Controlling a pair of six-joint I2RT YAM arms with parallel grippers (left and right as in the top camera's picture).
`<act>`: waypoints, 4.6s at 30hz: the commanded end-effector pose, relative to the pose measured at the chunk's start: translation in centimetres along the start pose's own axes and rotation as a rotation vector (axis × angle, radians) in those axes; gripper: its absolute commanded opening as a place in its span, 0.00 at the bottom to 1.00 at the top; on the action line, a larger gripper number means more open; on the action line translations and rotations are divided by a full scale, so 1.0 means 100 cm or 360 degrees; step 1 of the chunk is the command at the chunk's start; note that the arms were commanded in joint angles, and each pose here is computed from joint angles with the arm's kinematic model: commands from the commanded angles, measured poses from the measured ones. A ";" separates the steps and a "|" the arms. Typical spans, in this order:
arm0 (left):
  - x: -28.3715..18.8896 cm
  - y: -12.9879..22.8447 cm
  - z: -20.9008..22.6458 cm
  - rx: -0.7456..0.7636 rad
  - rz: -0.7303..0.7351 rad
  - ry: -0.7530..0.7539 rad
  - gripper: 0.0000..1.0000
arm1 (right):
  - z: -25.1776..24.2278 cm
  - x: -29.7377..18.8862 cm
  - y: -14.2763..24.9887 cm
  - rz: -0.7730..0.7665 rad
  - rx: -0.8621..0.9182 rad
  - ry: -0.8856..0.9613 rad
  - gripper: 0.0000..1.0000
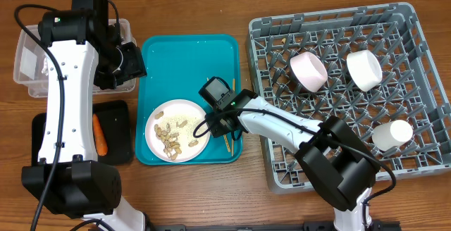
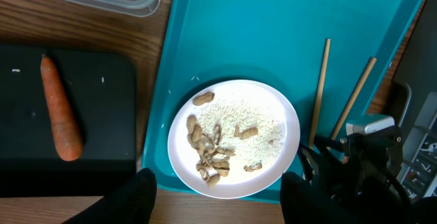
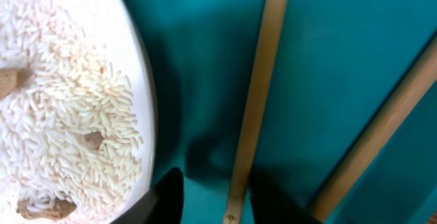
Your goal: Sort waste into correct bins and load items into the dishwasher
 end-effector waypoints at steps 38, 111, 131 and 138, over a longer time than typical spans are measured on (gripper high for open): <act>0.000 0.000 0.001 0.0019 -0.0005 -0.0013 0.61 | -0.093 -0.149 -0.026 -0.0167 0.0469 0.0306 0.07; 0.000 0.001 0.000 0.0019 -0.0003 -0.0003 0.61 | -0.035 -0.159 -0.059 -0.0207 0.0345 0.0141 0.04; 0.000 0.001 0.000 0.0013 -0.0002 0.0008 0.61 | -0.120 -0.116 -0.024 0.0100 0.0368 0.0347 0.25; 0.000 0.001 0.000 0.0012 0.0004 0.0008 0.61 | -0.111 -0.156 -0.037 -0.0056 0.0381 0.0291 0.26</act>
Point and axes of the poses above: each gripper's point midway between its finger pads, its own x axis out along the fingers, its own z axis along the line the jaws close on, y = z × x, the point moved 8 cm from there along -x, back along the fingers, and after that the axes turned 9 degrees about x, right-handed, at the moved point
